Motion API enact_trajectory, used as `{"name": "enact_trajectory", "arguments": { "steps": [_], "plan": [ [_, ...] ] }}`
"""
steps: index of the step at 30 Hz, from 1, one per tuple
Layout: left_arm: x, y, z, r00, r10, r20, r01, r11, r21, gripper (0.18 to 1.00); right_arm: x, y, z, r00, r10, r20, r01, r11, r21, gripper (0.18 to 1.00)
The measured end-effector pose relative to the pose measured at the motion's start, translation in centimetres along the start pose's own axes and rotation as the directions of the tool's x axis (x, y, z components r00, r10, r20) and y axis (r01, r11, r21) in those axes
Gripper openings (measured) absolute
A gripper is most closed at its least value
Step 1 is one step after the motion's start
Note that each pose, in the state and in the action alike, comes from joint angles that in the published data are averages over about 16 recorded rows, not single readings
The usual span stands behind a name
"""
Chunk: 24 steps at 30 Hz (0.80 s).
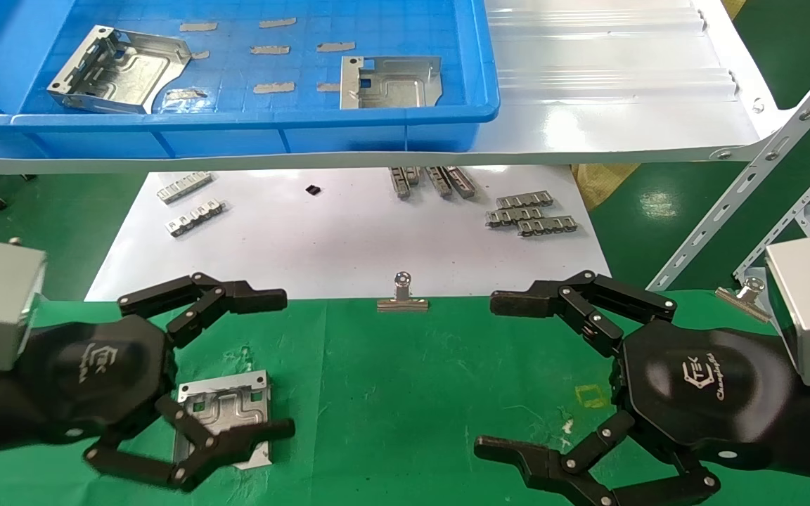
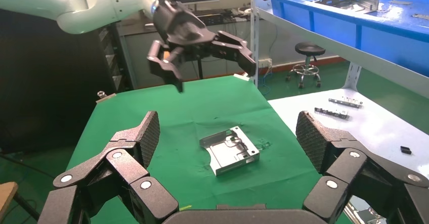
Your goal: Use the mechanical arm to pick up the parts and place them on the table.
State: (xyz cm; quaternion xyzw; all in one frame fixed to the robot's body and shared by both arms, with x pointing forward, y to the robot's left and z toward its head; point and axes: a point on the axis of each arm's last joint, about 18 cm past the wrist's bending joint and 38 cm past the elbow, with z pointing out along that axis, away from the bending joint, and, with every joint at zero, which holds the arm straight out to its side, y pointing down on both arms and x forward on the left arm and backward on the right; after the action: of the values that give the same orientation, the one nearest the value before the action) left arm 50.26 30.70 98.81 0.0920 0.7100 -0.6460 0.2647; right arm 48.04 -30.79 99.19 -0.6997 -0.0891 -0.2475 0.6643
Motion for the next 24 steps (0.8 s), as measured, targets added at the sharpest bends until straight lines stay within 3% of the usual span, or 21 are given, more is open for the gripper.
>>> {"name": "enact_trajectory", "arguments": {
  "steps": [11, 24],
  "plan": [
    [2.6, -2.0, 0.0, 0.999, -0.014, -0.043, 0.016, 0.999, 0.038, 1.001, 0.0, 0.0, 0.0, 1.000, 0.000, 0.000, 0.000, 1.000, 0.000, 1.001],
    [2.6, -2.0, -0.1, 0.999, -0.016, -0.042, 0.018, 0.999, 0.038, 1.001, 0.0, 0.0, 0.0, 1.000, 0.000, 0.000, 0.000, 1.000, 0.000, 1.001]
  ]
}}
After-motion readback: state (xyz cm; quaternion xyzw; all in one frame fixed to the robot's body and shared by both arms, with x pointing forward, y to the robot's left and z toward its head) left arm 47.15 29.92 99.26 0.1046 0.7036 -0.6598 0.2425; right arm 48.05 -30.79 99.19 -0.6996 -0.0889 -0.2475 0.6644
